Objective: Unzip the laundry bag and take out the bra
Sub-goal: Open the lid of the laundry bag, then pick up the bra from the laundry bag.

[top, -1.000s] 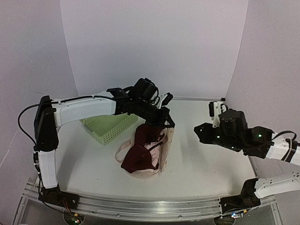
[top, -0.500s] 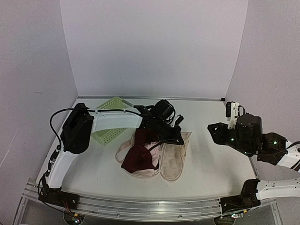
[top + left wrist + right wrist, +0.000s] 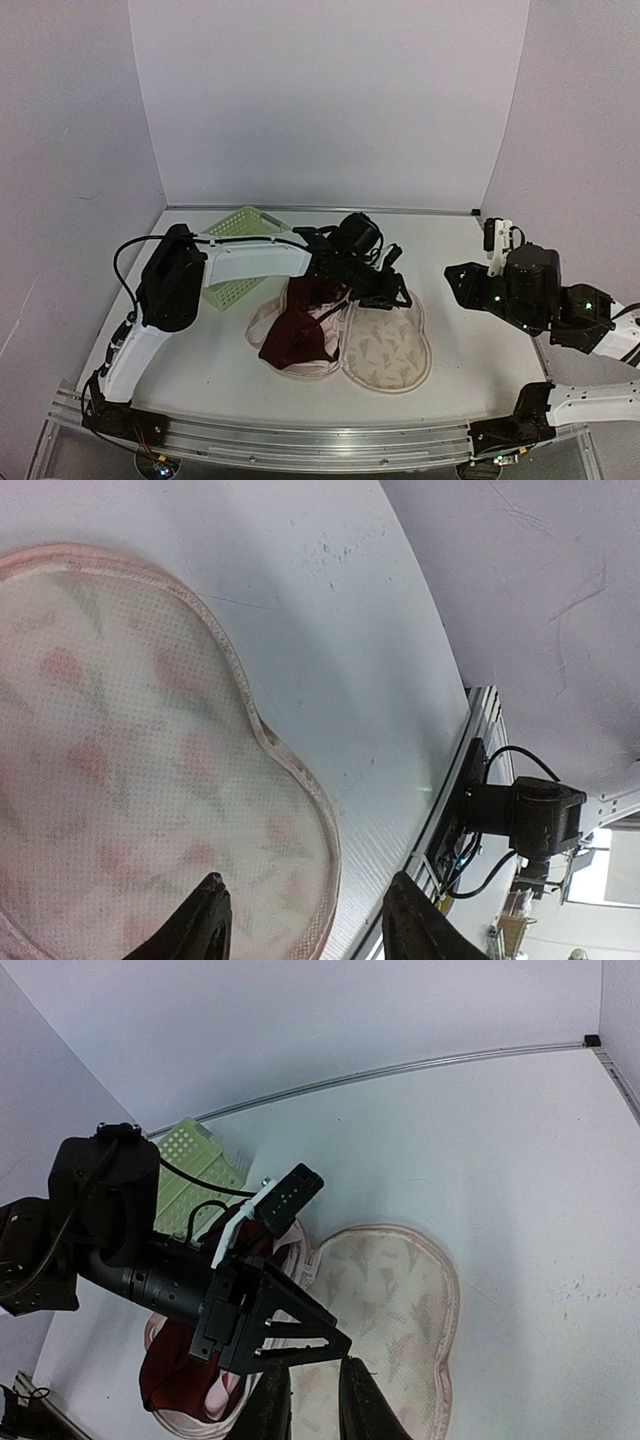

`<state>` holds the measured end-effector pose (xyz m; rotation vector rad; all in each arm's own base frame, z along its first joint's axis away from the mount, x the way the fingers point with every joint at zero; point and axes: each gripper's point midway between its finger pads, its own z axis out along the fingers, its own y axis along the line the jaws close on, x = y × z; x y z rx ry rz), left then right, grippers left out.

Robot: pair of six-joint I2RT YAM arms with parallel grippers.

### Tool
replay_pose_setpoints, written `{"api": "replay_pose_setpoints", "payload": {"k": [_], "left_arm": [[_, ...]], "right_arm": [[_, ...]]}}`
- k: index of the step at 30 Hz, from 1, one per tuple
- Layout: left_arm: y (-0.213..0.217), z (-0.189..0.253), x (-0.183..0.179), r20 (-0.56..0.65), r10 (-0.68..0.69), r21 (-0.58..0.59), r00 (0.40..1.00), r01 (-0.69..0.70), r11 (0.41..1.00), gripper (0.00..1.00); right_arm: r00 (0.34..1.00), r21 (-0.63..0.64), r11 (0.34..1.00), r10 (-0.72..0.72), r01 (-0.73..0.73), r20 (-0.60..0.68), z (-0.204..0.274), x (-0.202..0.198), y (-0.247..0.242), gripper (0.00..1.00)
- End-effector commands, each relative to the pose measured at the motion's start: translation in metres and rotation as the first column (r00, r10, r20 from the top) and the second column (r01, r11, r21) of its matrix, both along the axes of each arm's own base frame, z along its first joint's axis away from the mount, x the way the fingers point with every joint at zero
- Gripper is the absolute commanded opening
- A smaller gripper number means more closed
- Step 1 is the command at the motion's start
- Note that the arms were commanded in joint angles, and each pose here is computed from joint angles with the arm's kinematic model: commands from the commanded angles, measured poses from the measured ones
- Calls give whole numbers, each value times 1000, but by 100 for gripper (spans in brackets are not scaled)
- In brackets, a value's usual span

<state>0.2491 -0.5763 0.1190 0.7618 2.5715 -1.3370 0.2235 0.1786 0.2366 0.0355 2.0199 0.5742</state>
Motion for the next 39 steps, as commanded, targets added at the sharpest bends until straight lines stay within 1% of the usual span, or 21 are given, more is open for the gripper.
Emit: {"api": "replay_pose_setpoints", "payload": {"k": [1,5,11,15,18,22,24,28,31,35,39], "left_arm": [[-6,96,-2,110,-16,-172,994,34,984,58],[10,131,-4,170,0,-197,986,34,980,66],[53,163,5,275,80,-158,958,-37,987,68],[92,172,24,326,167,-117,931,-136,984,69],[122,175,38,350,229,-94,908,-209,973,69],[170,183,55,380,319,-75,868,-315,946,69],[191,187,60,401,351,-64,846,-356,932,69],[232,190,59,459,389,-21,799,-427,904,69],[260,191,57,494,408,3,768,-471,882,70],[299,193,54,549,450,31,704,-556,831,71],[335,199,47,611,476,50,633,-631,774,71]], "right_arm": [[999,36,999,-27,26,19,7,1,-5,19],[1000,37,999,-21,21,12,6,1,-3,21],[1000,45,999,14,-14,-10,2,3,10,22],[995,62,994,93,-91,-37,-5,3,34,25],[985,82,984,165,-160,-50,-7,5,58,29],[951,118,952,293,-282,-95,-16,6,101,33],[938,126,941,328,-314,-112,-18,9,119,34],[908,144,917,392,-372,-149,-21,16,154,41],[878,164,896,439,-412,-190,-27,21,183,44],[842,201,867,494,-456,-217,-29,26,221,48],[820,216,863,503,-457,-274,-49,33,248,54]]}}
